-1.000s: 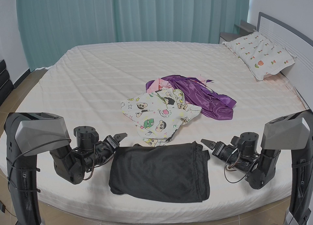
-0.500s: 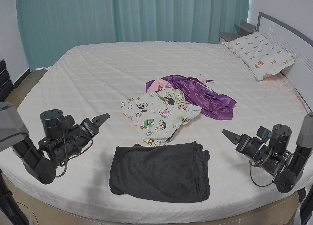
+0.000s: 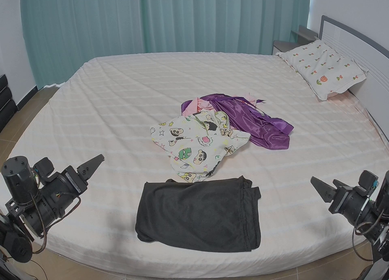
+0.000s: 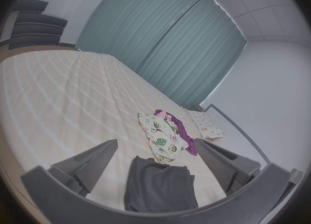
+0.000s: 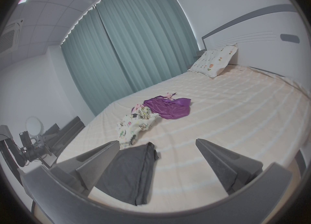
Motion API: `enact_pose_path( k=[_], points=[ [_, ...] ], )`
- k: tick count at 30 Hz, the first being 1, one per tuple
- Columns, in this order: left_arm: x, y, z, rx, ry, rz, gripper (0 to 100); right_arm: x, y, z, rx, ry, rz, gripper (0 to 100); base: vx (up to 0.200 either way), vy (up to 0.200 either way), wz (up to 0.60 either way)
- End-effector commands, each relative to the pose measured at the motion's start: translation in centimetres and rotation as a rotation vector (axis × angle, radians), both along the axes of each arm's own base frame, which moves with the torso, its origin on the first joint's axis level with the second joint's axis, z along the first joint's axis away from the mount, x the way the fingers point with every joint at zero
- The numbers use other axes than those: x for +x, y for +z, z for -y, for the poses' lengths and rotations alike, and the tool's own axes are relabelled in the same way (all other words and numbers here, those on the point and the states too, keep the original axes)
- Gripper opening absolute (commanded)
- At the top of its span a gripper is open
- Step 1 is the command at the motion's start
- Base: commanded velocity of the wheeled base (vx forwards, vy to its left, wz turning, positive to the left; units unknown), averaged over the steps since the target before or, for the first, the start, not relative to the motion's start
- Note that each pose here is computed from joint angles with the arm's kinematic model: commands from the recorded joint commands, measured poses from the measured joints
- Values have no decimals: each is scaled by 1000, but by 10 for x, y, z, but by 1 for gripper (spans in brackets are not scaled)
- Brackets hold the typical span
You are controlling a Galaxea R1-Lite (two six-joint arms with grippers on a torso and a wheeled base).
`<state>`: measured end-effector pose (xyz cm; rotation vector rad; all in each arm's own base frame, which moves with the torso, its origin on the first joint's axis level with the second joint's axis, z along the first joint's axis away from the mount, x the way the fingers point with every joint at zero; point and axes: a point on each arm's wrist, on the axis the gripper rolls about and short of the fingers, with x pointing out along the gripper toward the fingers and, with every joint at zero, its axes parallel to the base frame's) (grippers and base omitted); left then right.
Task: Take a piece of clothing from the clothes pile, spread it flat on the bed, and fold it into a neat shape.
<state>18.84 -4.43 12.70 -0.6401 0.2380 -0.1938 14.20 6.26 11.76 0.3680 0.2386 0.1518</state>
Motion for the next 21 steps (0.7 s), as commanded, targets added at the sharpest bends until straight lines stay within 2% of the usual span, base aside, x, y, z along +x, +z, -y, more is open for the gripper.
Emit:
enact_pose_path(
  k=[1,2,4,5,8,12,15,18,21],
  points=[
    [-73,7,-20,80,171,63,100,-93,5,48,-43,-134,66,100,0,0,0],
    [-75,7,-21,83,176,62,100,-94,4,49,-43,-141,65,100,0,0,0],
    [-95,10,-27,159,227,93,100,-119,-12,64,-73,-237,41,100,0,0,0],
    [-100,11,-28,186,230,108,100,-123,-14,66,-78,-258,40,100,0,0,0],
    [-117,10,-34,274,281,121,100,-130,-15,69,-63,-341,81,100,0,0,0],
    [-129,9,-39,295,394,134,100,-135,-18,70,-75,-366,91,100,0,0,0],
    [-142,12,-44,281,486,194,100,-137,-22,71,-105,-400,63,100,0,0,0],
    [-157,8,-50,346,567,200,100,-144,-27,71,-163,-457,64,100,0,0,0],
    [-171,3,-53,414,612,215,100,-154,-32,71,-210,-429,98,100,0,0,0]
  ],
)
